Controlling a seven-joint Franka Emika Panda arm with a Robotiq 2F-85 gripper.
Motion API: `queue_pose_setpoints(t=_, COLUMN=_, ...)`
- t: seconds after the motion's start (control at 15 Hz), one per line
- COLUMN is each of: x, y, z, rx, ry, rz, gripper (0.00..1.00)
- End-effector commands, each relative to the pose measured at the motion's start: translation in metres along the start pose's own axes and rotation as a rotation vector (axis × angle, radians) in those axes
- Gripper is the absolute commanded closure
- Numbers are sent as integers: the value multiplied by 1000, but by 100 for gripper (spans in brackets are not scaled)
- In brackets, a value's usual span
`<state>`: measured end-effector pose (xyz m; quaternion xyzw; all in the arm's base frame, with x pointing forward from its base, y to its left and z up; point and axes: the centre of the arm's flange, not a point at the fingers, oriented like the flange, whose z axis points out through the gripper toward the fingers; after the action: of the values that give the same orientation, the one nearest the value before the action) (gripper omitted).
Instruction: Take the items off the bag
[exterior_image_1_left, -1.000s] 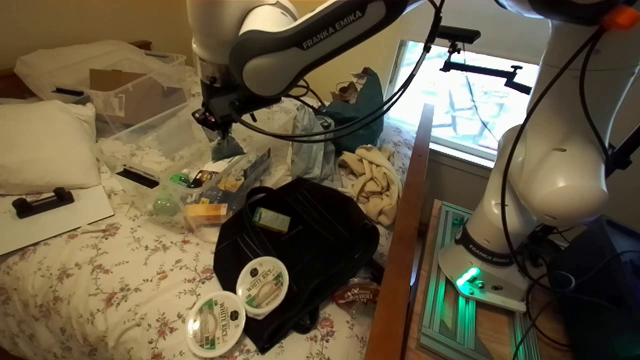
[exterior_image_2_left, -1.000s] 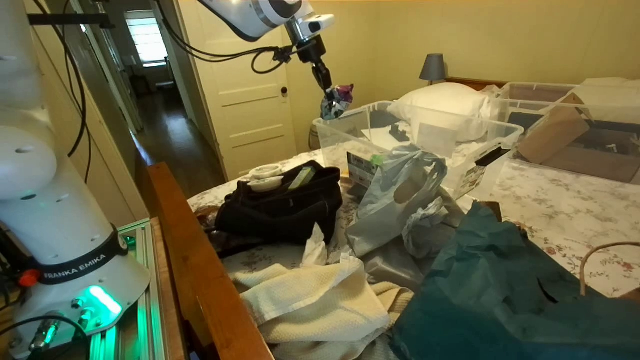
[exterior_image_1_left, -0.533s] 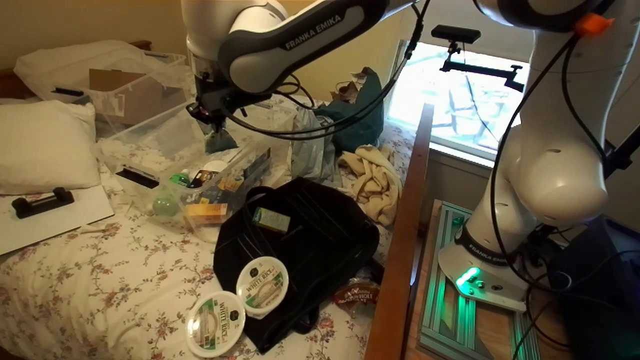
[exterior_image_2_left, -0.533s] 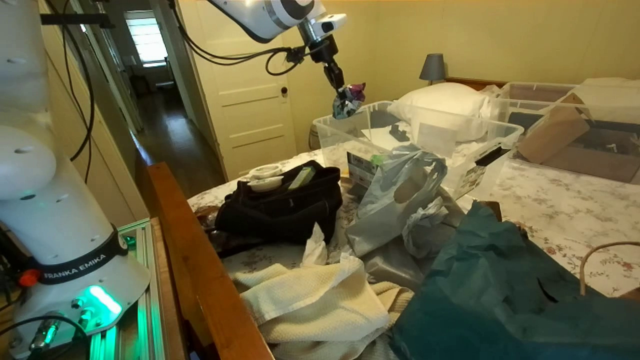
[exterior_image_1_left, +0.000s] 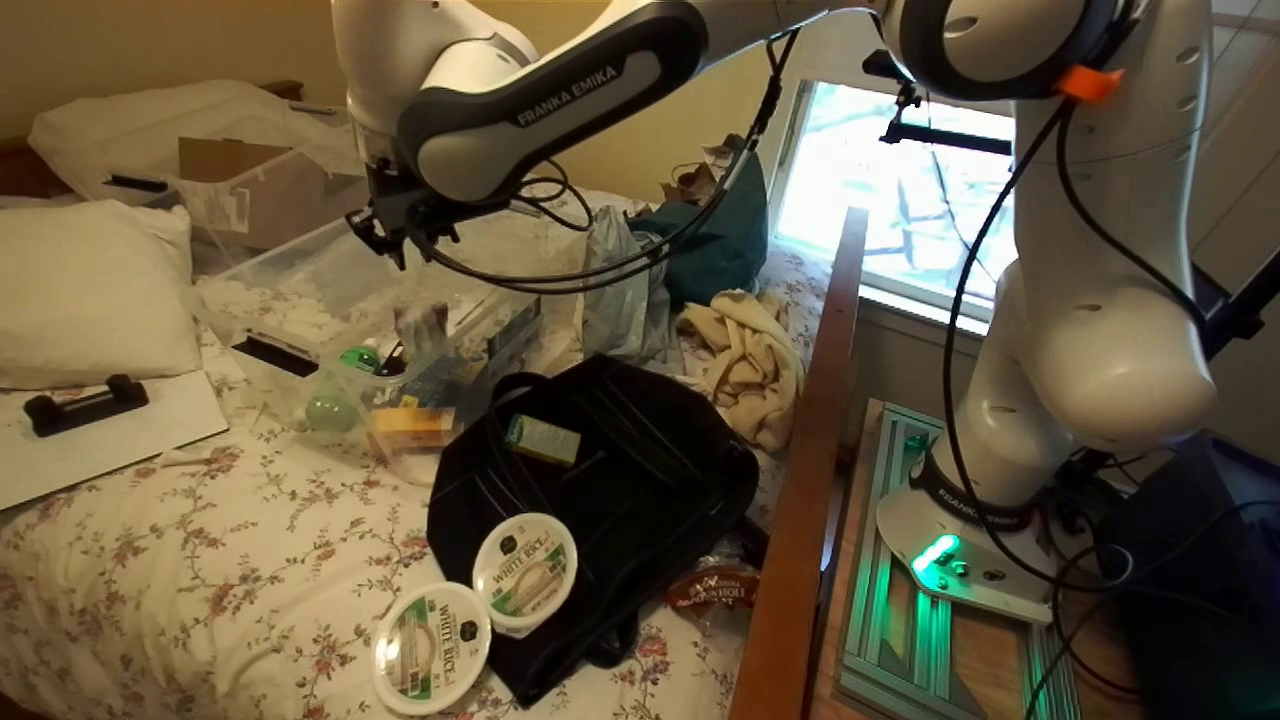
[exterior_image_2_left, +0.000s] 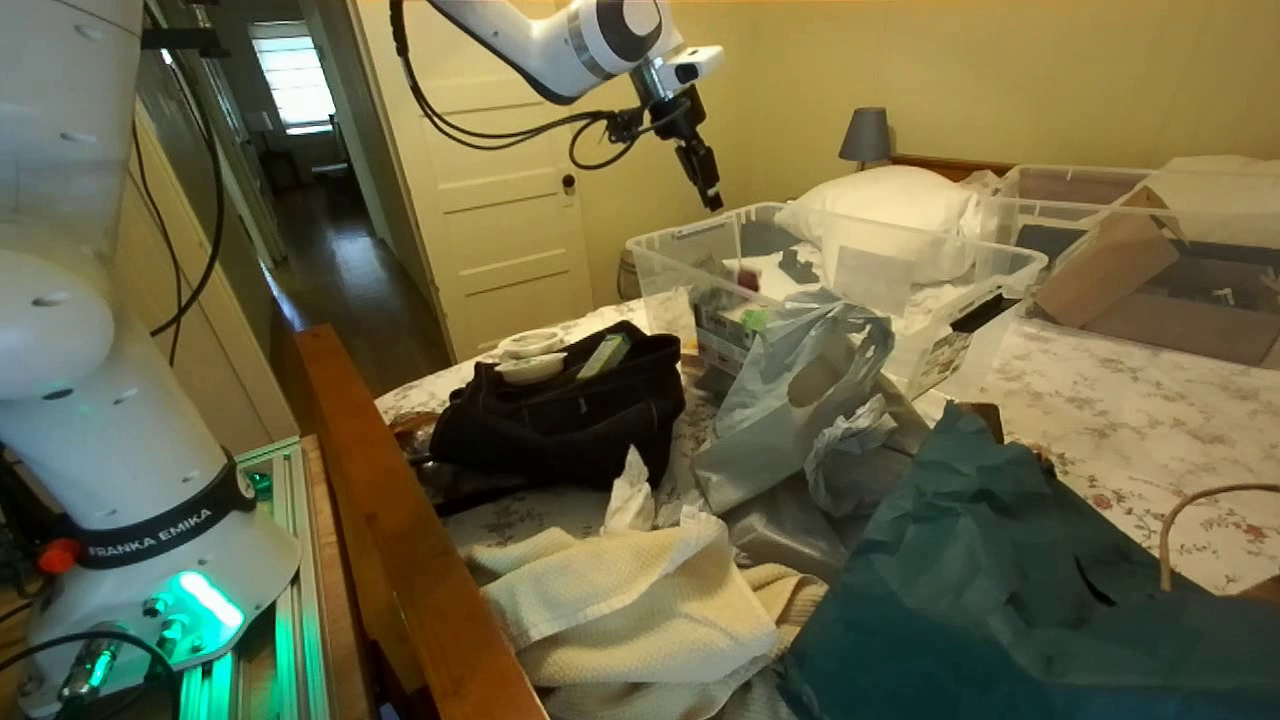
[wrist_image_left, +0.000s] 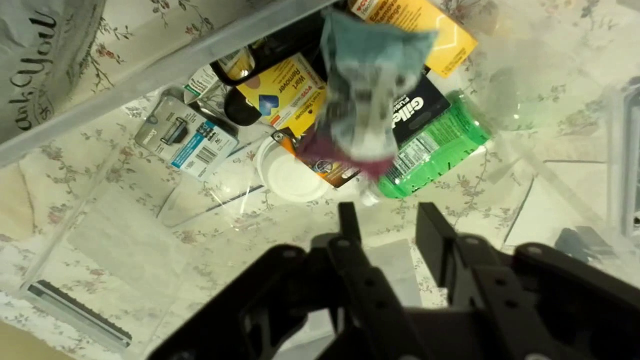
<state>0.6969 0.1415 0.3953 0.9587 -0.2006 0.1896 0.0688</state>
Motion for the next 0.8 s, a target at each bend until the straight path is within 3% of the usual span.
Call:
queue_pose_setpoints(t=0.0, x=7, y=4, z=-1, rx=7, ry=1, rz=68, gripper=31)
queue_pose_setpoints(t=0.27, x=-5, y=24, z=-16, rx=21, ry=-25, rz=133, gripper=3)
queue_pose_setpoints(t=0.73, x=-39, y=38, z=-31, rx=49, ry=32, rz=53, gripper=0)
